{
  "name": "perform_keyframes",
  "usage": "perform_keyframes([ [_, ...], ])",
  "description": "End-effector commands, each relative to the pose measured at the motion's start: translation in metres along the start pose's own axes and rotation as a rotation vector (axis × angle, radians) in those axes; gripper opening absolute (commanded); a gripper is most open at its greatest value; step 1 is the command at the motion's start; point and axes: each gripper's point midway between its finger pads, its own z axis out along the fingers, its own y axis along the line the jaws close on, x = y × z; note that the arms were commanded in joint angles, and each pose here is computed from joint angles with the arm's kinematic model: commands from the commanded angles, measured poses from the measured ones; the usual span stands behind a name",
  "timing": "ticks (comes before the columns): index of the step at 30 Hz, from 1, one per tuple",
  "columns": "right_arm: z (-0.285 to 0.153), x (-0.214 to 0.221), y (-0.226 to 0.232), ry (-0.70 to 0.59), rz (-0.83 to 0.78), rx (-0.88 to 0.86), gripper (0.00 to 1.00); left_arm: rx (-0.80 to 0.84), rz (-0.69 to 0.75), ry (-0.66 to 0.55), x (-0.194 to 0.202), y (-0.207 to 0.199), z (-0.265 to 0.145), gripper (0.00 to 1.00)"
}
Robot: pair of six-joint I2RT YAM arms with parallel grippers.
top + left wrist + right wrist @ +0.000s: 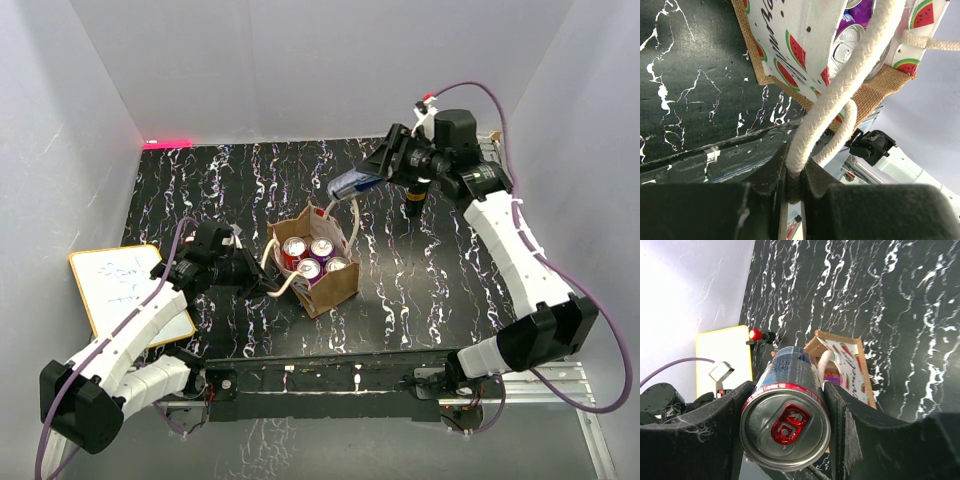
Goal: Take the beverage out of the canvas bag
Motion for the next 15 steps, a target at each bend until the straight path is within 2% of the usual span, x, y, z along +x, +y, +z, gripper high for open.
perform_keyframes([
  [1, -0.058, -0.049, 0.030, -0.229, -0.133, -0.007, 0.08, 0.016, 0.039, 0.045, 0.005, -0.008, -0.007, 0.00],
  [4, -0.079, -0.048, -0.009, -0.324, -0.114, 0.206, 0.08, 0.011, 0.050, 0.060, 0.007, -0.006, -0.006, 0.00],
  [10, -0.120, -0.012, -0.094, -0.478, 0.008, 0.558, 0.08, 0.007, 0.066, 0.096, 0.011, -0.004, -0.003, 0.00],
  [15, -0.117, 0.027, -0.144, -0.445, 0.068, 0.703, 0.08, -0.017, 0.102, 0.101, 0.009, -0.004, -0.005, 0.00],
])
